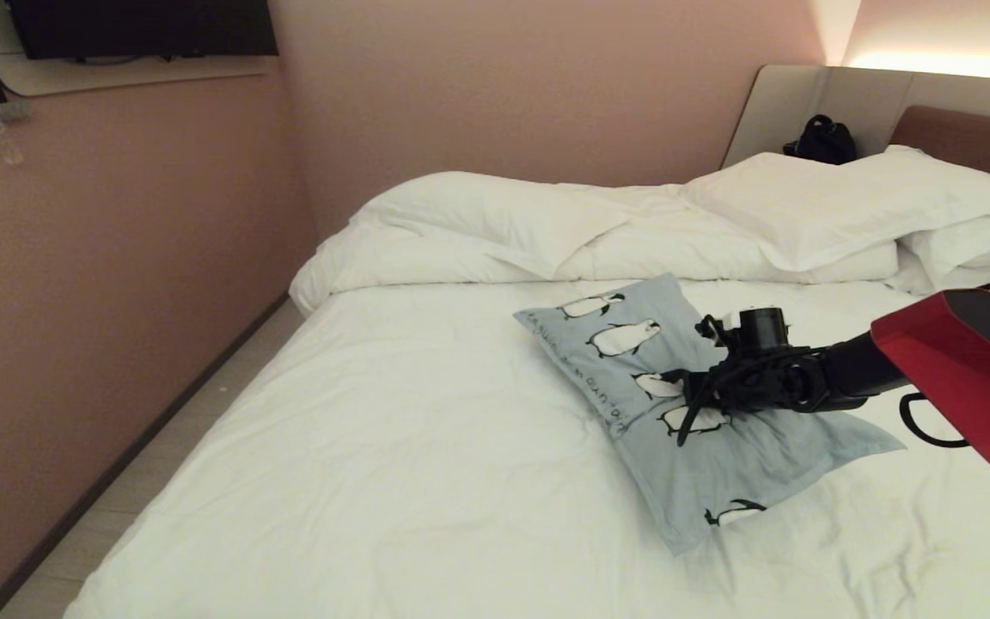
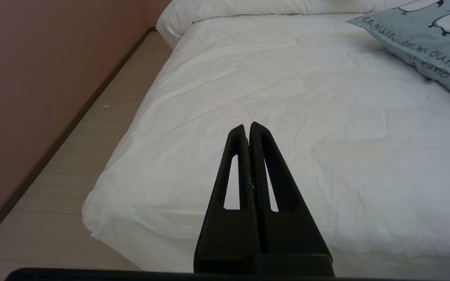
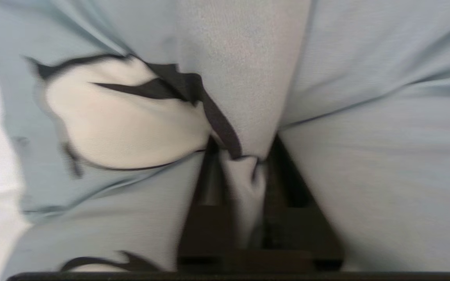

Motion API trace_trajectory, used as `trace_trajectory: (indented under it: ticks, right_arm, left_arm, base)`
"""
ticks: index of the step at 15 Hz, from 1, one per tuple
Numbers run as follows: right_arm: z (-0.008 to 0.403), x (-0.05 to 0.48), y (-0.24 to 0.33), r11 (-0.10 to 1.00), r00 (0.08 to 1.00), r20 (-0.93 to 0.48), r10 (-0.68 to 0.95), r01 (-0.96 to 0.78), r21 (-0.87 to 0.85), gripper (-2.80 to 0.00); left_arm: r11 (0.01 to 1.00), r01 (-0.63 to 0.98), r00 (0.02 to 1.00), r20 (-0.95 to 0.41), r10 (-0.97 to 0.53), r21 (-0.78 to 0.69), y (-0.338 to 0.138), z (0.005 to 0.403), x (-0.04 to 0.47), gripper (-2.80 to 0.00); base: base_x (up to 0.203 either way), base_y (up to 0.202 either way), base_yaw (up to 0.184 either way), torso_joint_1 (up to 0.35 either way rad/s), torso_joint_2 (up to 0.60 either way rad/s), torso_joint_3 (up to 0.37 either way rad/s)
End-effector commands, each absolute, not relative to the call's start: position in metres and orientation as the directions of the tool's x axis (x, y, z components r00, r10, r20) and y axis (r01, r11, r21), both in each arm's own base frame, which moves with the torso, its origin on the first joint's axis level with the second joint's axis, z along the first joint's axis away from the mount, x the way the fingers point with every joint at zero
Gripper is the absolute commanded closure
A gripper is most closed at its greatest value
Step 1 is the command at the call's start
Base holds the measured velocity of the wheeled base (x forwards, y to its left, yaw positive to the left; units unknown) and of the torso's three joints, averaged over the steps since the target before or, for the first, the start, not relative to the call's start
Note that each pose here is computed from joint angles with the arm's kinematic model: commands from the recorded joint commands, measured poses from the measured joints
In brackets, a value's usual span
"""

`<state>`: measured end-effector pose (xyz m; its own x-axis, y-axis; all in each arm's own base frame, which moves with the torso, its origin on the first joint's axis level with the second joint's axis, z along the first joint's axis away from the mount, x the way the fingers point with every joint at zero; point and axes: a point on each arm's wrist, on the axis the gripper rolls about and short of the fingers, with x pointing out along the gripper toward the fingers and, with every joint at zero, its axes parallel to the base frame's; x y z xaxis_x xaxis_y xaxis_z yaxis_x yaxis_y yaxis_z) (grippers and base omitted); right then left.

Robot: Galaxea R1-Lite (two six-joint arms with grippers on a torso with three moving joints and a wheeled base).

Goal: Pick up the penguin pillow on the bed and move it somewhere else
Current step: Pick up the pillow

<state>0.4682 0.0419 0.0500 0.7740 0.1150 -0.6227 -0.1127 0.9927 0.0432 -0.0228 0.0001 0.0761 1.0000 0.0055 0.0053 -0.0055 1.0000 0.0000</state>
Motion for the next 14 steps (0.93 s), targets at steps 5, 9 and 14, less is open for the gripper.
trace_trajectory:
  ticks: [5, 9, 14]
  right_arm:
    - [0.095, 0.462, 0.042, 0.992, 0.833, -0.539, 0.124, -0.092, 0.087, 0.0]
    - [0.14, 0.447, 0.04, 0.99, 0.867, -0.482, 0.129, -0.087, 0.109, 0.0]
    - [0.205, 0.415, 0.034, 0.987, 0.907, -0.402, 0.125, -0.074, 0.142, 0.0]
  left_arm:
    - [1.0, -0.006, 1.0, 0.006, 0.006, 0.0, 0.0, 0.076, -0.023, 0.0]
    - [1.0, -0.007, 1.0, 0.006, 0.007, 0.0, 0.0, 0.076, -0.023, 0.0]
    - [1.0, -0.006, 1.0, 0.006, 0.006, 0.0, 0.0, 0.076, -0.023, 0.0]
  base:
    - [0.0, 0.0, 0.0, 0.0, 0.0, 0.0]
    - [0.0, 0.0, 0.0, 0.0, 0.0, 0.0]
    - [0.0, 0.0, 0.0, 0.0, 0.0, 0.0]
